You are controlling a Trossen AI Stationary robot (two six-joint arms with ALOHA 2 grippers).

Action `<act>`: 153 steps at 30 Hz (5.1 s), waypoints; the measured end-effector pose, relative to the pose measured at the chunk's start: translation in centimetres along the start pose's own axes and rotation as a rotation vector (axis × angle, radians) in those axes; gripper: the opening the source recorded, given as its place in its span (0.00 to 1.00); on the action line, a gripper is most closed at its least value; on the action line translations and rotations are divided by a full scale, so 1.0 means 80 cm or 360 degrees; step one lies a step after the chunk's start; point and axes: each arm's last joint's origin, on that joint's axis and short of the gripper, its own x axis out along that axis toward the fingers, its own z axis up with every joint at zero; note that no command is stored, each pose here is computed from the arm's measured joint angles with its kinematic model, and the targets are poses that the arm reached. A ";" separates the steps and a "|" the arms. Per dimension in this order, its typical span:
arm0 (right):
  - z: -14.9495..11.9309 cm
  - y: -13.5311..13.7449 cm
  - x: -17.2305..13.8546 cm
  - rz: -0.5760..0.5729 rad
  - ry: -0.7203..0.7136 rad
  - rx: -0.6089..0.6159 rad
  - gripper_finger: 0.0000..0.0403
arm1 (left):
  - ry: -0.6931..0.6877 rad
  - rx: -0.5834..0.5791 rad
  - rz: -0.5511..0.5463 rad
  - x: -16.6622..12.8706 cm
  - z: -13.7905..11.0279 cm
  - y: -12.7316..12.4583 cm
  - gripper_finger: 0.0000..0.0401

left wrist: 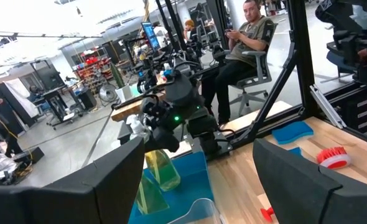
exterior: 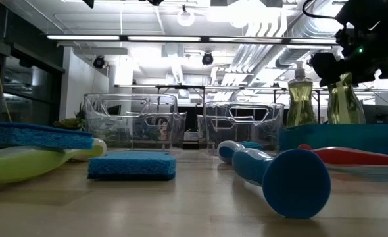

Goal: Pick & Place Kitchen Sink Supplies
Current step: Put the top green dishwashing liquid dispenser into the blue bin, then put the green dishwashing liquid dispenser into the blue bin

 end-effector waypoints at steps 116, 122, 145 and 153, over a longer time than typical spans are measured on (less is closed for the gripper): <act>0.179 0.010 -0.054 0.0938 -0.0307 -0.0127 0.76 | 0.0005 0.0007 -0.0031 -0.006 0.004 -0.002 0.73; 0.175 0.016 -0.066 0.1116 -0.0294 -0.0167 0.76 | 0.0111 0.0005 -0.0007 -0.030 0.013 -0.009 0.73; 0.140 0.036 -0.086 0.1360 -0.0273 -0.0254 0.76 | 0.0556 -0.0072 -0.0313 -0.107 0.044 -0.108 0.73; 0.137 0.038 -0.095 0.1452 -0.0265 -0.0273 0.76 | 0.0884 -0.0315 -0.0365 -0.140 0.040 -0.145 0.73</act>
